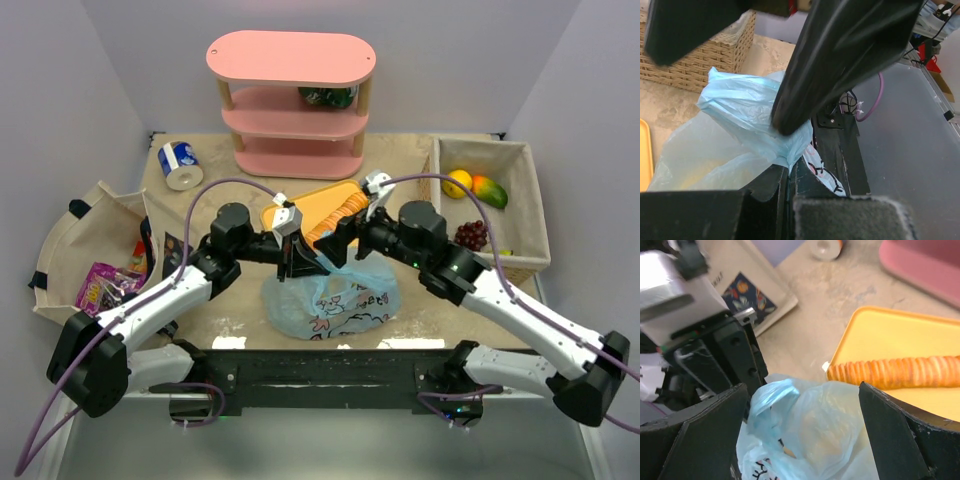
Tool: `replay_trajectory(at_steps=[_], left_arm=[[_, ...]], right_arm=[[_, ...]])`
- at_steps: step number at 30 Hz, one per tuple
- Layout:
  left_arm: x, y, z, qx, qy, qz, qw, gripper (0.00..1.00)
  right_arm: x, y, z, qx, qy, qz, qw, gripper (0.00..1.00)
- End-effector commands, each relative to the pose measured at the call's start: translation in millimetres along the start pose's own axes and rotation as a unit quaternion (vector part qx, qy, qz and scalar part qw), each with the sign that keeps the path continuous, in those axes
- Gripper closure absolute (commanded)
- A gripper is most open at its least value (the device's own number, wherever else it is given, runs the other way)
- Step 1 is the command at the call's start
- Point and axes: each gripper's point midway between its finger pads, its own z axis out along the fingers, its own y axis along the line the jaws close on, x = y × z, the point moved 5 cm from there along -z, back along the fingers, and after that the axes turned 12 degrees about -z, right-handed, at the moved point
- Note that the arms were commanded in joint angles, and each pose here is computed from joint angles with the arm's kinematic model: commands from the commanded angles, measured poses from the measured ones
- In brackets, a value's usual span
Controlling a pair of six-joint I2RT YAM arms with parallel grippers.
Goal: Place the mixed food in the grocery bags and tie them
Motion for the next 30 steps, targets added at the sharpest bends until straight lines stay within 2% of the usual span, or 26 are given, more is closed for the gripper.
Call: replay_trajectory(at_steps=[1,2,4,5,7,8,9,11,14,17,23,30], left_arm=[[-7.3,-8.9,-0.7,0.019,-0.001,0.033,0.999,1.00],[-7.1,-8.9,-0.5,0.019,-0.001,0.034,0.999,1.00],[-6.4,-8.0,-0.4,0.017,0.000,0.032,0.999,1.00],[-6.2,-7.1,-0.2,0.014,0.000,0.032,0.999,1.00],[-6.1,-5.4,0.0,0.009,0.000,0.028,1.000,1.00],[-6.5,-4.9,0.2,0.008,-0.001,0.027,1.000,1.00],[-6.9,-3.7,0.3,0.003,-0.002,0.026,1.000,1.00],[-5.8,-1.2,0.6,-0.004,-0.002,0.019,1.000,1.00],[-6.4,1.7,1.4,-0.012,-0.003,0.014,1.000,1.00],[-7.4,4.1,1.5,-0.022,-0.006,0.011,1.000,1.00],[-6.8,14.3,1.3,-0.052,-0.009,-0.003,0.999,1.00],[-11.8,19.2,-3.0,-0.063,-0.022,-0.009,0.998,1.00]], right_arm=[[-17.6,15.9,13.8,-0.084,-0.035,-0.015,0.996,0.04],[-20.9,16.1,15.7,-0.088,-0.044,-0.017,0.995,0.05],[-20.1,20.1,17.9,-0.106,-0.052,-0.017,0.993,0.17],[-20.5,21.1,17.2,-0.110,-0.057,-0.019,0.992,0.31],[-22.0,22.6,11.7,-0.114,-0.072,-0.020,0.991,0.43],[-22.8,22.8,8.7,-0.114,-0.078,-0.024,0.990,0.60],[-22.4,23.3,2.7,-0.115,-0.085,-0.026,0.989,0.70],[-22.7,23.1,-3.7,-0.113,-0.094,-0.033,0.989,0.84],[-16.2,25.2,-12.5,-0.122,-0.093,-0.043,0.987,0.95],[-5.3,31.0,-18.9,-0.149,-0.081,-0.050,0.984,1.00],[13.3,46.3,-36.7,-0.188,-0.073,-0.050,0.978,1.00],[59.4,68.0,-29.9,-0.186,0.020,-0.054,0.981,1.00]])
